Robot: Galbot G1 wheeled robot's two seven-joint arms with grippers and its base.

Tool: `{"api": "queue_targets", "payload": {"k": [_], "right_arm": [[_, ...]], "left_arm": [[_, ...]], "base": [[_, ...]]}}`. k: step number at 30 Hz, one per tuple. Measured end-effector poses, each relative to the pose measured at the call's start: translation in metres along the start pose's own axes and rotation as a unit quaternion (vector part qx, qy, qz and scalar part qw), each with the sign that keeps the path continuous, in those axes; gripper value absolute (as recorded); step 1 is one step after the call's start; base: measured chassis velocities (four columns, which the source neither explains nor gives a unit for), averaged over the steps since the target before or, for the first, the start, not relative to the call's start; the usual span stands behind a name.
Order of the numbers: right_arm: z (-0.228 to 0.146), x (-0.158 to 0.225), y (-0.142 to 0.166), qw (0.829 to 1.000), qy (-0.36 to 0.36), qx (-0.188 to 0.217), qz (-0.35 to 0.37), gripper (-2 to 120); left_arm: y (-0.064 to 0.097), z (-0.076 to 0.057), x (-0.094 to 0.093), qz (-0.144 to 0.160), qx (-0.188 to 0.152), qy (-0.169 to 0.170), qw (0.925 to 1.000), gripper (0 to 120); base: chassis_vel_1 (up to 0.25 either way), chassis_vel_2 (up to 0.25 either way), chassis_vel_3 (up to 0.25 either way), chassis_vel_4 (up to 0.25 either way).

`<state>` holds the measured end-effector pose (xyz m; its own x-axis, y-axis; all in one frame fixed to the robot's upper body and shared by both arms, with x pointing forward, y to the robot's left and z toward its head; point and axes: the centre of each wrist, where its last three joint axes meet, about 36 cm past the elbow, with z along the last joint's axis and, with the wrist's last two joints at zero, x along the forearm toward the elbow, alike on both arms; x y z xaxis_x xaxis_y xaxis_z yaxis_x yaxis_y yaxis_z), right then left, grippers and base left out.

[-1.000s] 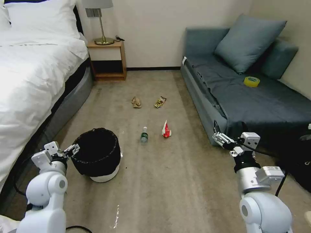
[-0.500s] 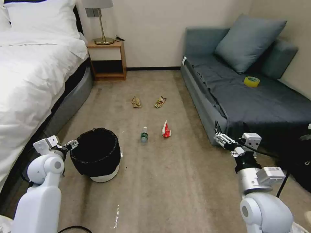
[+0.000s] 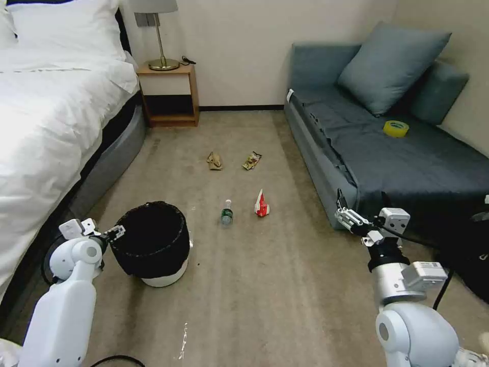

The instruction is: Pick up the trash bin, then pick up the garbage on the floor and place it into the trash bin.

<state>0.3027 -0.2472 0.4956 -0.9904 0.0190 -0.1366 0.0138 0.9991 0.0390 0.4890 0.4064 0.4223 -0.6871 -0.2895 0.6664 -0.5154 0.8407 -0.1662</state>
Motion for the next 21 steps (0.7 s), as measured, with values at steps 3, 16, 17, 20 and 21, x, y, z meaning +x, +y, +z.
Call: {"api": "queue_targets", "payload": {"k": [3, 16, 17, 20, 21], "right_arm": [[0.0, 0.0, 0.0, 1.0, 0.0, 0.0, 0.001, 100], [0.003, -0.001, -0.003, 1.0, -0.001, 0.002, 0.008, 100], [0.004, -0.002, -0.002, 1.0, -0.001, 0.001, 0.008, 100], [0.005, -0.003, -0.002, 1.0, -0.001, 0.0, 0.008, 100], [0.005, -0.003, -0.002, 1.0, -0.001, 0.0, 0.007, 100]], "left_arm": [[-0.004, 0.0, -0.005, 0.002, 0.0, 0.006, 1.0, 99], [-0.012, 0.007, -0.024, -0.004, -0.002, 0.03, 0.9995, 77], [-0.011, 0.008, -0.026, -0.007, -0.002, 0.032, 0.9995, 70], [-0.009, 0.008, -0.029, -0.011, 0.0, 0.034, 0.9994, 62], [-0.007, 0.008, -0.03, -0.013, 0.002, 0.035, 0.9993, 57]], "base": [[0.0, 0.0, 0.0, 0.0], [0.0, 0.0, 0.0, 0.0], [0.0, 0.0, 0.0, 0.0], [0.0, 0.0, 0.0, 0.0], [0.0, 0.0, 0.0, 0.0]]}}
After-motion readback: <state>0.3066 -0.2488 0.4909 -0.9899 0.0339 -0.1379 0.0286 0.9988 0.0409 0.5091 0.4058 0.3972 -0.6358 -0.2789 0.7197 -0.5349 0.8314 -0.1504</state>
